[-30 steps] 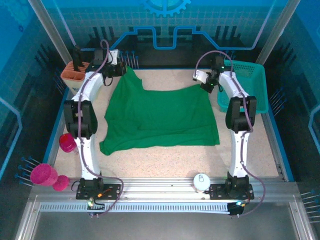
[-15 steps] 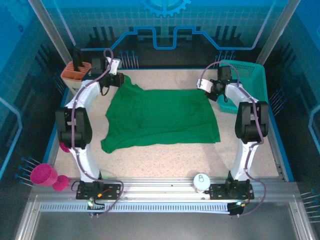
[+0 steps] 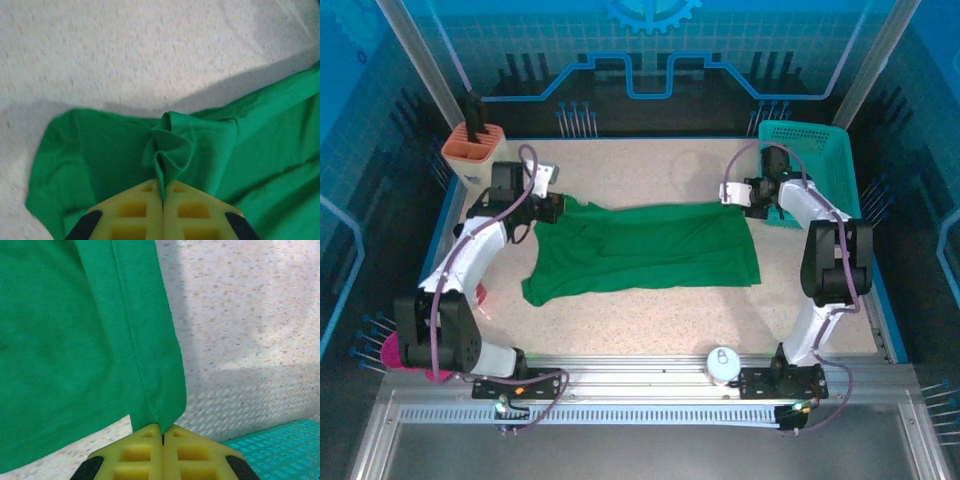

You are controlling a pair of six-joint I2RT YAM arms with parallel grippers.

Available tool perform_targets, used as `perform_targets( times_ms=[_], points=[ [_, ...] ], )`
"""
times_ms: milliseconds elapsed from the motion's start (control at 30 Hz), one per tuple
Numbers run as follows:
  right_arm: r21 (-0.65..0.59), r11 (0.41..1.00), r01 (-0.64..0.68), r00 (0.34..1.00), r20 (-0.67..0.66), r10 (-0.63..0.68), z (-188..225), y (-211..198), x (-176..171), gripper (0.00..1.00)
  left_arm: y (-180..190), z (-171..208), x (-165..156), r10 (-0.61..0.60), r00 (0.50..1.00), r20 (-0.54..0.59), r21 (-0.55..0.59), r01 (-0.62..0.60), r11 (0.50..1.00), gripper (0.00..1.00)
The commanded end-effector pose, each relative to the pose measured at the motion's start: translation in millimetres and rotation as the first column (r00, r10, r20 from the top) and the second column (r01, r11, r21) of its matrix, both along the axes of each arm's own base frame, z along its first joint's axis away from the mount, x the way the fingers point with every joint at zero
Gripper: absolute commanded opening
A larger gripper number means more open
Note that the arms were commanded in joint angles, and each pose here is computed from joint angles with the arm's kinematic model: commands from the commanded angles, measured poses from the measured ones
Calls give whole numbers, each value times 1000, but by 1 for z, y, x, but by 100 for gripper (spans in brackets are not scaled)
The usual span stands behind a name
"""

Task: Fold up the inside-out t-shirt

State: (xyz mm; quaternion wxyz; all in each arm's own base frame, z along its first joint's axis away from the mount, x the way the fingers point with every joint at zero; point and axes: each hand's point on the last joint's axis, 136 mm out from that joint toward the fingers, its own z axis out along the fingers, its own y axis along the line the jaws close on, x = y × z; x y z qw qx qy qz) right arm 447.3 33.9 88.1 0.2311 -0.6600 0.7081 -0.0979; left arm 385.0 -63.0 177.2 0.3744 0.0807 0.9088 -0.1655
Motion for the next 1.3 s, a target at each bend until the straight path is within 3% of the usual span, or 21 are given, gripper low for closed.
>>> perform_targets(
  times_ms=[0, 167, 233, 300, 333, 367, 400, 467, 533, 600, 700, 733, 767, 867, 933, 967, 1033, 1067, 1133, 1200, 1267],
  points=[
    [-18, 998, -59, 998, -36, 58, -7, -8, -30, 8, -1, 2, -31, 80, 996, -38, -77, -83, 994, 0],
    [-104, 990, -94, 994, 44, 99, -19, -12, -32, 9, 11, -8, -66, 156, 986, -61, -50, -159, 986, 0],
    [-142, 985, -100, 994, 31, 105, -20, -15, -35, 19, -3, -12, -81, 120, 988, -100, -136, -133, 982, 1],
    [-160, 982, -103, 994, 6, 105, -20, -17, -41, 21, -21, -18, -95, 79, 983, -164, -261, -121, 958, 13],
    [-160, 982, -104, 995, -17, 102, -21, -17, -47, 29, -30, -20, -102, 56, 978, -200, -322, -120, 939, 21],
    [-168, 980, -107, 994, -37, 102, -20, -17, -54, 49, -35, -22, -110, 49, 969, -241, -364, -137, 921, 30],
    [-179, 978, -111, 993, -52, 103, -19, -17, -60, 51, -36, -24, -117, 56, 960, -275, -377, -162, 912, 34],
    [-181, 978, -107, 994, -57, 98, -11, -13, -70, 52, -31, -27, -132, 99, 937, -335, -355, -223, 908, 38],
    [-157, 981, -115, 993, -26, 113, 3, -5, -79, 53, -26, -21, -140, 108, 940, -324, -323, -217, 921, 41],
    [-132, 986, -102, 993, 52, 109, 21, 2, -79, 53, -20, -11, -139, 150, 937, -315, -297, -247, 922, 43],
    [-38, 995, -98, 973, 205, 103, 61, 31, -75, 56, -11, -7, -127, 247, 892, -378, -281, -365, 888, 47],
    [-14, 995, -101, 957, 273, 101, 76, 47, -70, 86, -9, -10, -120, 273, 867, -418, -277, -407, 870, 46],
    [24, 996, -90, 929, 363, 75, 94, 66, -62, 100, -10, -15, -112, 281, 844, -456, -280, -436, 855, 46],
    [219, 976, -6, 812, 570, -123, 146, 119, -45, 100, -19, -32, -90, 251, 786, -565, -299, -479, 826, 44],
    [308, 951, 16, 805, 560, -195, 158, 153, -51, 100, -13, -52, -83, 299, 720, -626, -235, -540, 809, 46],
    [376, 927, 16, 840, 497, -216, 157, 175, -57, 100, -7, -64, -80, 335, 686, -646, -186, -567, 803, 46],
    [487, 872, -45, 945, 304, -121, 144, 225, -83, 100, 5, -79, -77, 399, 626, -670, -99, -607, 788, 47],
    [560, 827, -49, 976, 204, -80, 140, 250, -93, 92, 7, -82, -74, 404, 608, -683, -79, -612, 787, 47],
    [677, 735, -14, 1000, 19, 1, 132, 290, -109, 78, 4, -81, -69, 384, 596, -705, -90, -612, 786, 47],
    [751, 660, 22, 992, -100, 80, 128, 325, -119, 71, 0, -81, -63, 366, 605, -707, -131, -621, 773, 48],
    [760, 648, 42, 976, -170, 136, 107, 360, -126, 69, 5, -86, -57, 384, 590, -710, -130, -645, 753, 48]
  ],
)
